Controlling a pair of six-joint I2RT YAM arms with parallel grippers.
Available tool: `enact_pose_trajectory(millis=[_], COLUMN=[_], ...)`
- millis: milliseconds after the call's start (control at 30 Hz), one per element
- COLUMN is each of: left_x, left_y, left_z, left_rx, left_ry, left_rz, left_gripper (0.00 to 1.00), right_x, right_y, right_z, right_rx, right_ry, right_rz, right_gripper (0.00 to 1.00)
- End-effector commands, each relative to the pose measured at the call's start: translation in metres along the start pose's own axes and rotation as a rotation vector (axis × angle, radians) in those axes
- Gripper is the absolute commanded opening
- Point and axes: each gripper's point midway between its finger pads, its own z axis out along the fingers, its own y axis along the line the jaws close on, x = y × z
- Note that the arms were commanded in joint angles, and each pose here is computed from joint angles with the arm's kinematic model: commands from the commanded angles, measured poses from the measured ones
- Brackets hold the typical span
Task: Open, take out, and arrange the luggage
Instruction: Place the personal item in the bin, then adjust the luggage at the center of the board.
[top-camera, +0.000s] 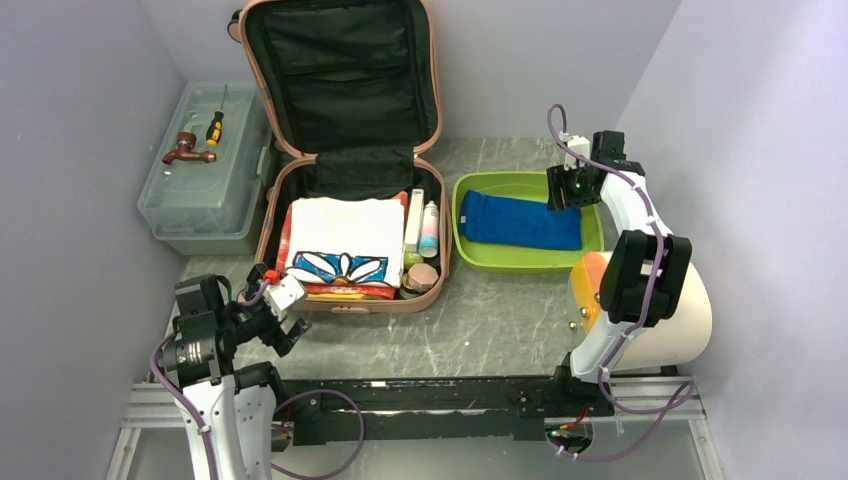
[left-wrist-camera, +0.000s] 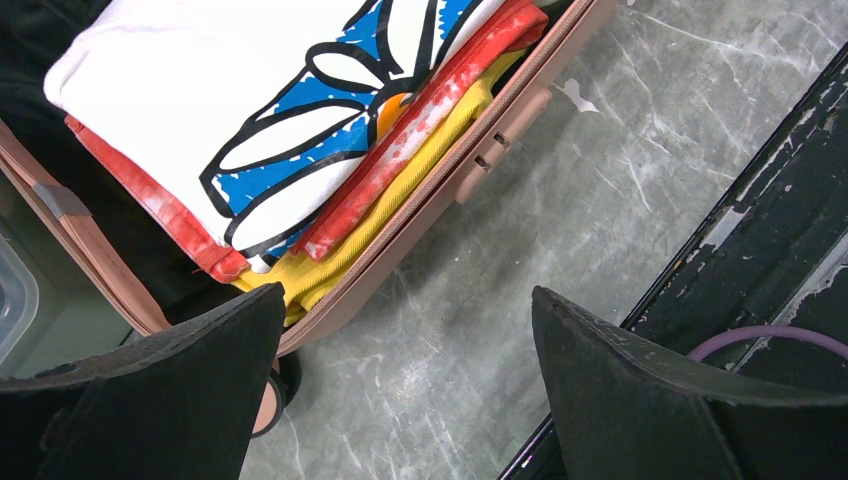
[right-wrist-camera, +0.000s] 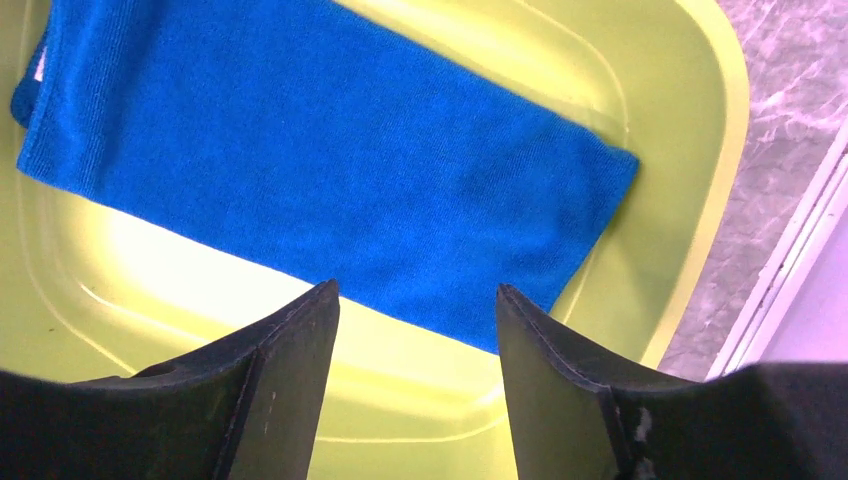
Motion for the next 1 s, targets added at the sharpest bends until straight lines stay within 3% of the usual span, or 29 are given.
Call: enact_pose_trajectory(millis=[0, 200, 367, 433, 467, 567, 733, 867, 967], left_x=[-0.006, -0.006, -0.006, -0.005, -0.005, -0.005, -0.005, -0.004, -0.003], left_y=[-0.002, -0.002, -0.002, -0.002, -0.003, -0.002, -0.002, -0.001, 0.001], left_z=[0.001, 0.001, 0.001, 0.001, 0.001, 0.001, 0.001, 0.002, 0.002], left_rx=[0.014, 0.015, 0.018, 0.021, 0.022, 0.022, 0.024, 0.020, 0.012], left_ry=[-0.029, -0.028, -0.027, -0.027, -0.027, -0.025, -0.024, -0.019, -0.011], left_rz=[0.006, 0.006, 0.005, 0.004, 0.005, 0.002, 0.000, -0.004, -0.014], left_gripper=[0.99, 0.99, 0.99, 0.99, 0.99, 0.99, 0.99, 0.99, 0.99], right_x=[0.001, 0.005, -0.011, -0.025, -0.032, -0.054, -0.078, -0.071, -0.057], right_y=[-0.006, -0.002, 0.001, 0.011, 0.017, 0.054, 0.144, 0.213, 0.244], right_z=[0.003, 0.007, -0.010, -0.024, -0.032, -0.057, -0.106, -0.119, -0.106], right_rx=[0.029, 0.017, 0.117, 0.177, 0.196, 0.191, -0.173, -0.452, -0.522], right_ry=[-0.006, 0.024, -0.027, -0.081, -0.116, -0.244, -0.458, -0.480, -0.460], right_rz=[-0.014, -0.025, -0.110, -0.192, -0.236, -0.362, -0.391, -0.481, -0.575], right_gripper=[0.61, 0.60, 0.64, 0.78, 0.96, 1.00, 1.00, 1.00, 1.00])
